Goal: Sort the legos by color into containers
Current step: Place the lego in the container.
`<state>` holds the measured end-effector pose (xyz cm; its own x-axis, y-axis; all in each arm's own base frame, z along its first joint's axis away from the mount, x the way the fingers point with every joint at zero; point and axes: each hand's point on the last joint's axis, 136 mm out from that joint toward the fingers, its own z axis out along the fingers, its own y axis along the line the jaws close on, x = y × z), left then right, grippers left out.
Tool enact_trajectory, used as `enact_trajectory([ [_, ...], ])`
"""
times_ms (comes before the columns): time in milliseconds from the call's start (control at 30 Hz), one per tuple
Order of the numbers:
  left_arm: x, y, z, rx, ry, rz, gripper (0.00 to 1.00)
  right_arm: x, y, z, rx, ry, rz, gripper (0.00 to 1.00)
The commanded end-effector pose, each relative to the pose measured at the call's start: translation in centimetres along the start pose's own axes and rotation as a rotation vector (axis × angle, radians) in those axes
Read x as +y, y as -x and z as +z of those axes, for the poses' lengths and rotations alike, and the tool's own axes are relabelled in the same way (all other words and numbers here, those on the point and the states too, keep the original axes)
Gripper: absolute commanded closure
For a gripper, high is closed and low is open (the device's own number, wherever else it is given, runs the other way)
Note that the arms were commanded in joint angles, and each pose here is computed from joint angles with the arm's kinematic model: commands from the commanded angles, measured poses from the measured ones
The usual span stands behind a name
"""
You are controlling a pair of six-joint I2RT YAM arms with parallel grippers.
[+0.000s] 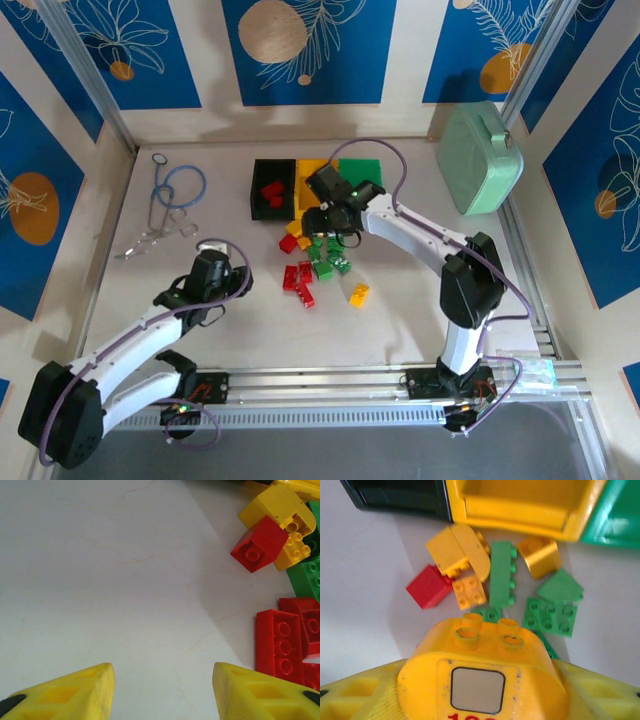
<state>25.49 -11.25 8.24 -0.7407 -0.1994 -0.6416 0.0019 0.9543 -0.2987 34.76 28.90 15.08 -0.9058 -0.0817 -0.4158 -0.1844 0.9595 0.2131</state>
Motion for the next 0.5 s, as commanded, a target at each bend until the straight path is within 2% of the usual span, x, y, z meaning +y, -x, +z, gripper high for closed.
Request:
enact_trajectory([
  [0, 0.6, -1.0, -0.2, 0.008, 0.026, -0.005, 0.46, 0.3, 1.3, 0.9, 0.041, 0.036, -0.039, 0.37],
  [233, 0.4, -1.5, -0.7, 0.014, 0.023, 0.01, 0.46, -0.2, 6.3, 2.8, 0.022, 0.002, -0.061, 0.38],
  [467, 0.2, -1.2, -1.4, -0.003, 0.016, 0.015, 0.46, -0.4, 9.5, 5.5, 0.029, -0.02, -0.072, 0.37],
])
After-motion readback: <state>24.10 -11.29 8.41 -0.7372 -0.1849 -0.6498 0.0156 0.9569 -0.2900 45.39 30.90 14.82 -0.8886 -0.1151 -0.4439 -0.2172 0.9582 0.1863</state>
